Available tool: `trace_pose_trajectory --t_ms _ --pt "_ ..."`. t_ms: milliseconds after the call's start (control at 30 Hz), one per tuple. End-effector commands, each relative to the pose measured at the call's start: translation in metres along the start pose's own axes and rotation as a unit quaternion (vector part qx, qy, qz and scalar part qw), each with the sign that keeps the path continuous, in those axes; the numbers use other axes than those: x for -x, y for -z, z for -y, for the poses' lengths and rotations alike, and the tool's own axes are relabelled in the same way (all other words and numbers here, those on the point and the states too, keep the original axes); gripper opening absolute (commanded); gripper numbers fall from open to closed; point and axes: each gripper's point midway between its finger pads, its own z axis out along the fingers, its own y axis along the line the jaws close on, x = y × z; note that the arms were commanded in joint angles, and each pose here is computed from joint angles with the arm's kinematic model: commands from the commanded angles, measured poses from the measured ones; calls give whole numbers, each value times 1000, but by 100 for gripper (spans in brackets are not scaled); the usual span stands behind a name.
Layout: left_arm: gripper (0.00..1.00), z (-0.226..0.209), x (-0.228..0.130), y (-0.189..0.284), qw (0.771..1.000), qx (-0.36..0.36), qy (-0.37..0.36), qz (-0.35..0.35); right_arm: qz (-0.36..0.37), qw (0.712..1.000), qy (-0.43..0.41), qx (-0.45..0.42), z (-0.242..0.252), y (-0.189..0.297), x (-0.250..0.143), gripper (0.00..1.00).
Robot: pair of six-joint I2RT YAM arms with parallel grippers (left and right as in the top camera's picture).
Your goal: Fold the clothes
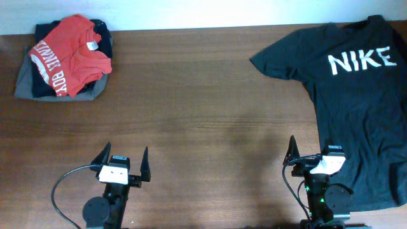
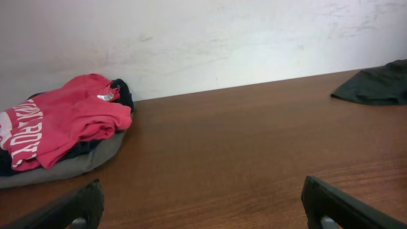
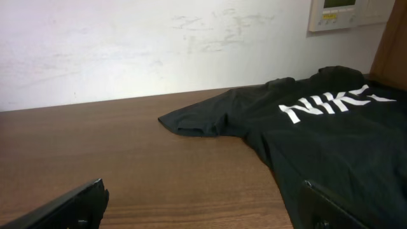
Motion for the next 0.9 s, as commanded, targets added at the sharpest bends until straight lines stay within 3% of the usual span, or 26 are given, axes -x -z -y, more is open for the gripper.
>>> trace_pose_trajectory --t_ms 0,567,867 --pt "99 -2 -1 0 1000 6 -6 0 -1 1000 4 5 -2 0 -2 99" --pt "99 -2 -1 0 1000 6 -6 0 5 1000 4 17 -6 0 1 99" --pt "99 -2 -1 0 1000 6 -6 0 184 981 10 66 -26 19 88 99"
